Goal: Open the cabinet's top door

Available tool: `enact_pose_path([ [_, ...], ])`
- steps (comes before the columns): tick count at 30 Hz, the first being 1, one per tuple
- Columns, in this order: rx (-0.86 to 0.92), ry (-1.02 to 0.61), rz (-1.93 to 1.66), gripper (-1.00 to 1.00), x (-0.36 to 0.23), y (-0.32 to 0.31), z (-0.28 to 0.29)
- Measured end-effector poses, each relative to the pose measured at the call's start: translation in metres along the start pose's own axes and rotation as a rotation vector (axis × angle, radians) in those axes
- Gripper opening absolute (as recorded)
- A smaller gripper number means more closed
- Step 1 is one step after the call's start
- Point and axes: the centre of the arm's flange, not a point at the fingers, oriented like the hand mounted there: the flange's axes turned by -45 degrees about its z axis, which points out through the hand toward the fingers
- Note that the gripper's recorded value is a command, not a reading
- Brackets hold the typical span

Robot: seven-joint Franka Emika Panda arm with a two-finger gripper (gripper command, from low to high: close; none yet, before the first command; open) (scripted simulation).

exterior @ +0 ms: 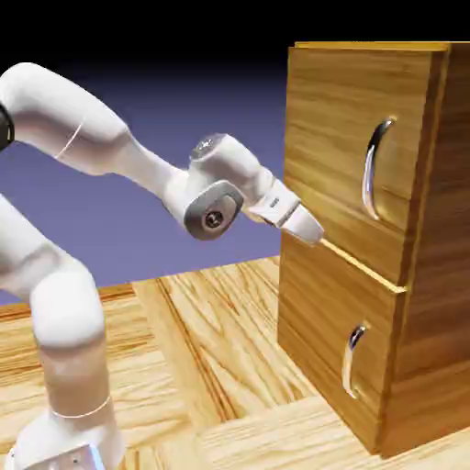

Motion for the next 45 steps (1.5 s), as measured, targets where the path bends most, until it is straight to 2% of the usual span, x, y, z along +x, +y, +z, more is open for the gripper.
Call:
enact_pose_path([
  [10,-0.008,0.190,-0.032,0.00,0.042,0.005,-0.053],
  [21,-0.010,0.383,-0.042,0.00,0.063,0.027,-0.105],
  [33,-0.005,0.558,-0.028,0.00,0.059,0.071,-0.137],
  [45,0.005,0.677,0.007,0.00,0.034,0.131,-0.133],
])
